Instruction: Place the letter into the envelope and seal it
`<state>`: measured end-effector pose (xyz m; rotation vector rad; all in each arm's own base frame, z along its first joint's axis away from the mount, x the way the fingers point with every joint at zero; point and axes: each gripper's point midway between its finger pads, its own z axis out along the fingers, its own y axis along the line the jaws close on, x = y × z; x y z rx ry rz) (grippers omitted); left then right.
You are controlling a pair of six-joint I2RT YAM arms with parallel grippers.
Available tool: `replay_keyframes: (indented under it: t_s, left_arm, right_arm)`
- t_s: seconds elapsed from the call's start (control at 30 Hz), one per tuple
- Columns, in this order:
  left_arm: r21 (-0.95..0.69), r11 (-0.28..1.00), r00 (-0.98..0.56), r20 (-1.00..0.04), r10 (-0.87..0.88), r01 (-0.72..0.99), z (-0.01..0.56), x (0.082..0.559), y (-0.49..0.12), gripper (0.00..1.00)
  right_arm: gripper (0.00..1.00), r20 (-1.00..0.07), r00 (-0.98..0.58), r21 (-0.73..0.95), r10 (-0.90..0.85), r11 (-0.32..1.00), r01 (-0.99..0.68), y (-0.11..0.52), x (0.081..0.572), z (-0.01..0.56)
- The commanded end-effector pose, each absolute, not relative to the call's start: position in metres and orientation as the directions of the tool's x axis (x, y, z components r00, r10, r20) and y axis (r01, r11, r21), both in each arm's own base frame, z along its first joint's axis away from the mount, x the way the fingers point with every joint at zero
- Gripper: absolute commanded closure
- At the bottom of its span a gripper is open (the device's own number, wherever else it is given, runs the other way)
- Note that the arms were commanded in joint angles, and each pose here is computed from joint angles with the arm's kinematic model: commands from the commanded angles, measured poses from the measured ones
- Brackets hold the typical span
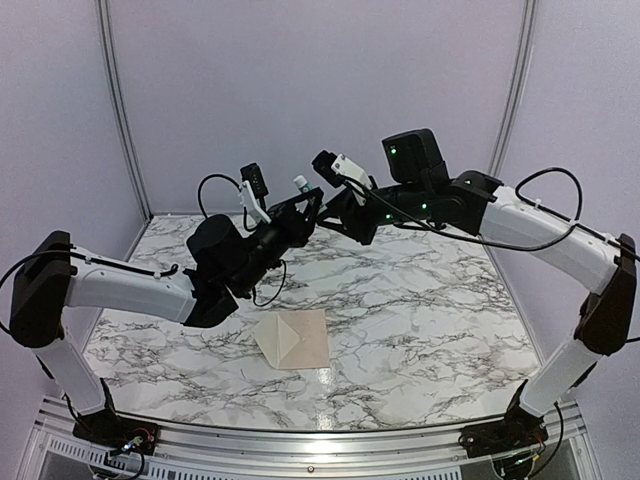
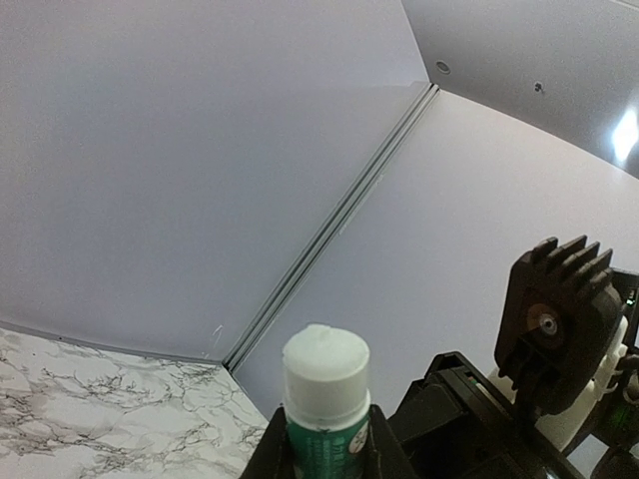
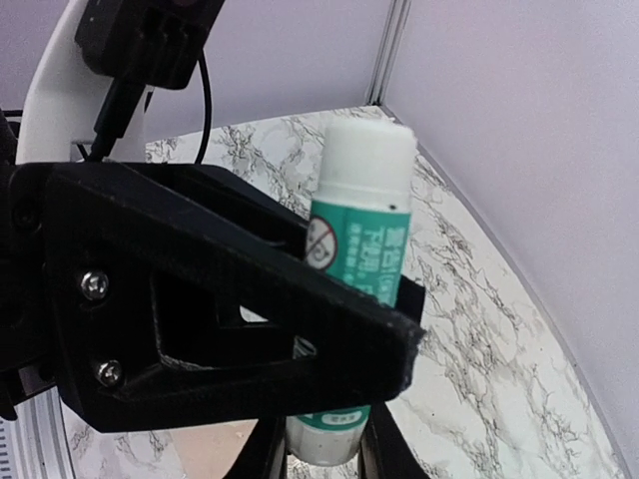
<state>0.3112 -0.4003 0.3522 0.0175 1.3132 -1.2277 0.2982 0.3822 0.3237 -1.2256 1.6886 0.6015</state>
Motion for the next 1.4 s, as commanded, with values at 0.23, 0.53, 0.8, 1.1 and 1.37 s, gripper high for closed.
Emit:
replay_keyframes:
  t_s: [0.23,0.53,0.8,1.1,1.37]
  left_arm:
    - [-0.575,0.377,-0.229,-0.719,-0.656,0.726,0.364,0.298,-0.403,1.00]
    - [-0.480,0.246,-0.273,-0.772,-0.575,0.842,0.375,0.270,-0.420,1.00]
    - [-0.435,0.184,-0.275,-0.789,-0.550,0.881,0.385,0.258,-0.427,1.00]
    - [-0.480,0.298,-0.218,-0.757,-0.616,0.825,0.390,0.275,-0.402,1.00]
    - [-0.550,0.382,-0.196,-0.724,-0.661,0.743,0.378,0.294,-0.387,1.00]
  right_arm:
    - [0.90,-0.922,-0.001,-0.110,-0.386,0.265,-0.958,0.392,0.280,0.361]
    - [0.98,-0.898,-0.374,0.436,-0.231,-0.362,-0.824,0.347,0.230,0.386]
    - [0.96,-0.852,-0.464,0.524,-0.242,-0.411,-0.747,0.331,0.222,0.386]
    - [0.53,-0.884,-0.377,0.344,-0.275,0.162,-0.925,0.321,0.302,0.327]
    - [0.53,-0.886,-0.120,-0.093,-0.447,0.428,-0.899,0.330,0.316,0.323]
